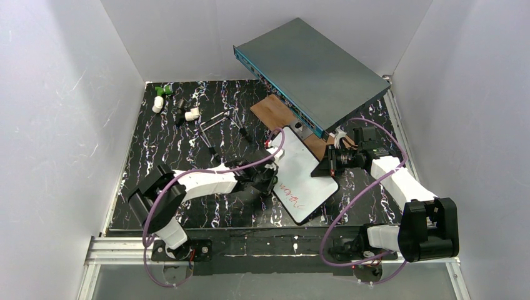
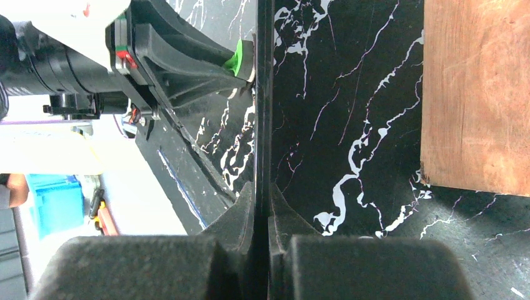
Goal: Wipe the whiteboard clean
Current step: Erase the whiteboard using the whiteboard.
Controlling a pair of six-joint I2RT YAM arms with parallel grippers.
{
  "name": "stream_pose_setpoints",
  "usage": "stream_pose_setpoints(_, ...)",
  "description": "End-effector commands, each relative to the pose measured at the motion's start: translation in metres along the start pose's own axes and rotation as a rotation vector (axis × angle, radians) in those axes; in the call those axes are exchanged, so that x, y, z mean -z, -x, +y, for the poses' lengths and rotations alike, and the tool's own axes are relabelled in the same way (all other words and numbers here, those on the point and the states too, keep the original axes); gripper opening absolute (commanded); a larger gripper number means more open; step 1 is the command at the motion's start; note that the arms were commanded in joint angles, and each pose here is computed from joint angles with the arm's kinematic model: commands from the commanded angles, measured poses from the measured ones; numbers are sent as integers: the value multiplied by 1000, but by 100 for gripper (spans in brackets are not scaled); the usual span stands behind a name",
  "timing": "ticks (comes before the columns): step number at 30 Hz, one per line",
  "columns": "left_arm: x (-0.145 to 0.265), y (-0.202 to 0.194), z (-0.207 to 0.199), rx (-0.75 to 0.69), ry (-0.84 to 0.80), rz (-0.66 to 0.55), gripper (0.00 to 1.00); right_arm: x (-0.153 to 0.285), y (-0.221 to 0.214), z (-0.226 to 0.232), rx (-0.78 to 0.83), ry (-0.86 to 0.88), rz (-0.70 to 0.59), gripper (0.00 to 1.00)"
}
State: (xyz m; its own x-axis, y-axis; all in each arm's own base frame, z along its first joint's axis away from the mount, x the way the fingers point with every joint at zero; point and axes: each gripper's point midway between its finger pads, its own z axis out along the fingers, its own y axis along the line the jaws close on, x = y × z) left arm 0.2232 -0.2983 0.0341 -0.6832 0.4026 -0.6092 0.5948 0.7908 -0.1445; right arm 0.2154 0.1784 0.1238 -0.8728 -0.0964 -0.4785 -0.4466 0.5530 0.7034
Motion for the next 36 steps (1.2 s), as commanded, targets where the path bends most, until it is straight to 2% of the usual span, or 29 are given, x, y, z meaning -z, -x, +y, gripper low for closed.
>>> stream_pose_setpoints(1, 3, 38, 16, 55, -12, -47, 0, -2, -11, 15, 47, 69, 52, 1)
stream_pose_setpoints(3, 5, 44, 27, 77, 5, -53, 0, -2, -11, 15, 50, 66, 50, 1)
stream_pose_setpoints(6, 6, 41, 23, 77, -39, -39, 0, -1, -11, 16, 53, 68, 48, 1)
stream_pose_setpoints(16, 0, -20, -36, -3, -140, 35, 0, -3, -12, 16, 41, 79, 58, 1)
stream_pose_setpoints(20, -1, -7, -24, -18, -91, 20, 0, -3, -11, 16, 43, 78, 58, 1)
stream_pose_setpoints(25, 7, 28, 12, 68, -53, -26, 0, -2, -12, 16, 46, 76, 56, 1)
stream_pose_setpoints(28, 11, 30, 13, 74, -66, -20, 0, -2, -11, 16, 50, 75, 52, 1)
stream_pose_setpoints(36, 3, -33, -51, 19, -170, 66, 0, -2, -11, 17, 47, 82, 56, 1)
